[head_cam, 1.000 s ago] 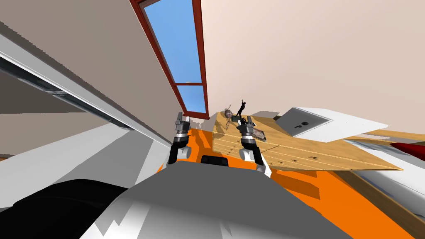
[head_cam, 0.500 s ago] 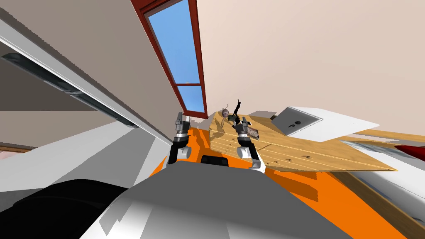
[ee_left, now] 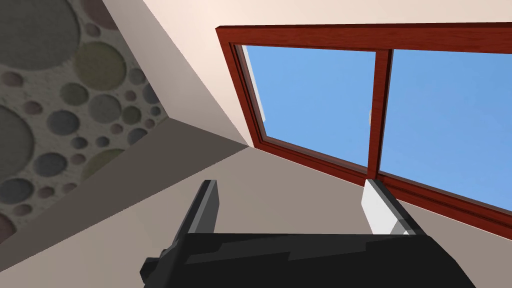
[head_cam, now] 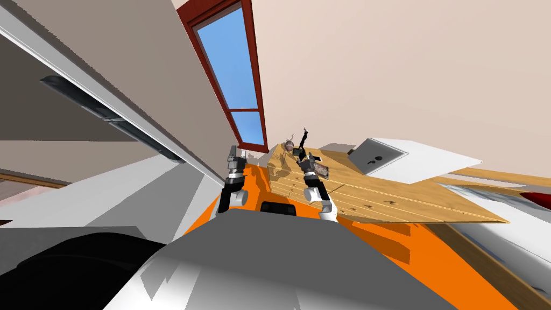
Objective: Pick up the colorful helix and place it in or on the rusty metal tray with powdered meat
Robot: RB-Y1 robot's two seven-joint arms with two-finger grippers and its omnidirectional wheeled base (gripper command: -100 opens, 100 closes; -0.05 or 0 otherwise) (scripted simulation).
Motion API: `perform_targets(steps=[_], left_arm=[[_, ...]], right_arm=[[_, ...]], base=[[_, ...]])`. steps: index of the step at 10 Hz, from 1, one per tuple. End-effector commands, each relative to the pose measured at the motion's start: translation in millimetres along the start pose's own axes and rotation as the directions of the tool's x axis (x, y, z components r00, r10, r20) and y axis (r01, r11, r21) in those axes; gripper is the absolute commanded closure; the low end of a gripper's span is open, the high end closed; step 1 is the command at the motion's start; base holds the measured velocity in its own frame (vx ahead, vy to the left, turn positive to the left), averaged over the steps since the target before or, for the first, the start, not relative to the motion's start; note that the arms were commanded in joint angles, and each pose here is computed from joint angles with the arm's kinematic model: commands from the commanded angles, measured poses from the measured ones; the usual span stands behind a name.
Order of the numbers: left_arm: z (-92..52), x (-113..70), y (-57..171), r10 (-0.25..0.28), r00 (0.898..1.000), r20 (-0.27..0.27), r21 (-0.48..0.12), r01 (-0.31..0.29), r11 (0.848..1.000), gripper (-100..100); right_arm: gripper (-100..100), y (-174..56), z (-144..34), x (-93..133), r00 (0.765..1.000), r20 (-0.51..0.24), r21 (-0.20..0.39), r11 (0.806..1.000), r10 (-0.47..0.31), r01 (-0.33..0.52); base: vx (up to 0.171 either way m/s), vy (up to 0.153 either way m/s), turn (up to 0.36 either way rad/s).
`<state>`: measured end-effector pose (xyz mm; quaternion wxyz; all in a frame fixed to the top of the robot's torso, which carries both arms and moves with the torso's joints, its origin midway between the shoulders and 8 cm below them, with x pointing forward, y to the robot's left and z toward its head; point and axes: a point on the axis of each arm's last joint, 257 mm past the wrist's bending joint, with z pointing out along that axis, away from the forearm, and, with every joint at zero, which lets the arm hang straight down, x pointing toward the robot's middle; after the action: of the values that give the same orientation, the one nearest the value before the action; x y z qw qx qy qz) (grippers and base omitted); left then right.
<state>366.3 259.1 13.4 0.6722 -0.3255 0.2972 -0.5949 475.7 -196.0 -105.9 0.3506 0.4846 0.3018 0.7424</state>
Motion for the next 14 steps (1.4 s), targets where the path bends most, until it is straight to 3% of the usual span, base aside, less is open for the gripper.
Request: perform_targets(steps=[1,2,4,5,7,8,11,12,14], left_arm=[[0.0,0.0,0,0.000,1.000,0.000,0.000,0.000,1.000,0],[0.0,0.0,0,0.000,1.000,0.000,0.000,0.000,1.000,0],[0.0,0.0,0,0.000,1.000,0.000,0.000,0.000,1.000,0],[0.0,0.0,0,0.000,1.000,0.000,0.000,0.000,1.000,0],[0.0,0.0,0,0.000,1.000,0.000,0.000,0.000,1.000,0],[0.0,0.0,0,0.000,1.000,0.000,0.000,0.000,1.000,0],[0.0,0.0,0,0.000,1.000,0.000,0.000,0.000,1.000,0],[0.0,0.0,0,0.000,1.000,0.000,0.000,0.000,1.000,0],[0.0,0.0,0,0.000,1.000,0.000,0.000,0.000,1.000,0]], right_arm=[[-100,-23,7.7,2,0.995,0.010,0.053,0.993,0.101,-0.101],[-100,-23,7.7,2,0.994,0.011,0.053,0.992,0.112,-0.112],[-100,-51,17.7,7,0.971,0.032,0.117,0.963,0.239,-0.241],[-100,-51,17.7,7,0.968,0.033,0.117,0.961,0.250,-0.252],[-100,-78,26.9,16,0.927,0.062,0.175,0.911,0.369,-0.374],[-100,-78,26.9,16,0.923,0.064,0.175,0.907,0.379,-0.384],[-100,-114,38.9,35,0.835,0.118,0.248,0.798,0.538,-0.549],[-100,-114,38.9,35,0.829,0.121,0.246,0.792,0.546,-0.558],[-100,-136,45.8,52,0.754,0.163,0.286,0.701,0.636,-0.653]], base=[[-0.052,-0.159,0.103],[-0.044,-0.122,0.048],[-0.051,-0.124,0.066],[-0.018,-0.096,0.041],[-0.017,-0.094,0.066],[-0.014,-0.079,0.038],[0.016,-0.079,0.057],[0.022,-0.044,0.022],[0.033,-0.035,0.042]])
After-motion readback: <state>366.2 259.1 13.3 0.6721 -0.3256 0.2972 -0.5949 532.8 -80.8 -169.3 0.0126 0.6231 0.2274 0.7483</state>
